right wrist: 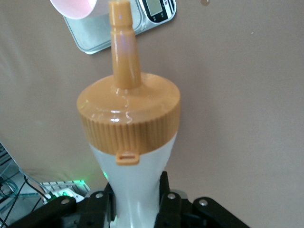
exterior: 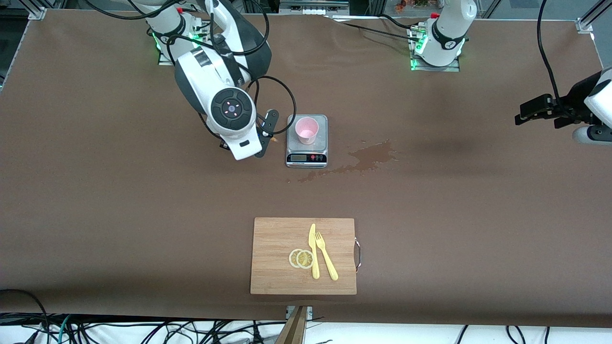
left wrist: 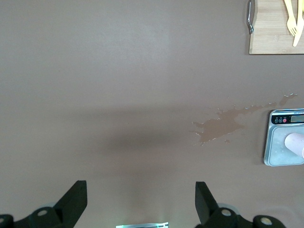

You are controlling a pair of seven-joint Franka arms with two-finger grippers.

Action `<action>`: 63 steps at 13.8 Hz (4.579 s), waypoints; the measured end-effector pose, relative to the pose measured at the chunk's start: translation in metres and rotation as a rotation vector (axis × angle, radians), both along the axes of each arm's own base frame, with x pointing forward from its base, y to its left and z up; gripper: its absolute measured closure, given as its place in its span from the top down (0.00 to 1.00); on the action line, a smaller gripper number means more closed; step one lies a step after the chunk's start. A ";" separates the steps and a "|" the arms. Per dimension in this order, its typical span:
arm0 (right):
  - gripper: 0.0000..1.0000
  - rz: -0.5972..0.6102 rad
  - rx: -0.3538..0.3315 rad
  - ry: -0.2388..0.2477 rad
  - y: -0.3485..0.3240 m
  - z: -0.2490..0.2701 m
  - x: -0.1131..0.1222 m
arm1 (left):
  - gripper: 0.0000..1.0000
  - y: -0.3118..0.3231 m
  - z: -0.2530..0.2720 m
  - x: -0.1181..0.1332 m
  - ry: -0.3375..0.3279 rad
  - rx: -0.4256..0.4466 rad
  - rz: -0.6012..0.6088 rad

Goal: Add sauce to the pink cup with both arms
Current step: 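Carry the sauce bottle back with the right gripper and lower it, then open the right gripper and release the bottle on the table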

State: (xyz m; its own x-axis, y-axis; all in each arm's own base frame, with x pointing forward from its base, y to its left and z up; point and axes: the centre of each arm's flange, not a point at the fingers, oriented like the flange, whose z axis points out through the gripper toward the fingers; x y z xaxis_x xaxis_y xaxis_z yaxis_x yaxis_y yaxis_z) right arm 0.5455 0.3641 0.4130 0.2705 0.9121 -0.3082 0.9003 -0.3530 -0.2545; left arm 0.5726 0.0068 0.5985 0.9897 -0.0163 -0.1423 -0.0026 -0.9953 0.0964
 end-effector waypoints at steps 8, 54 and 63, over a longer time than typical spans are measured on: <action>0.36 -0.033 0.147 -0.031 -0.035 0.024 0.003 | 1.00 -0.006 0.004 0.001 -0.009 -0.001 -0.011; 0.48 0.320 1.321 -0.133 -0.389 -0.256 0.002 | 1.00 -0.007 0.005 0.001 -0.011 -0.001 -0.012; 1.00 0.334 1.326 -0.171 -0.403 -0.256 0.009 | 1.00 -0.007 0.005 0.001 -0.011 -0.001 -0.012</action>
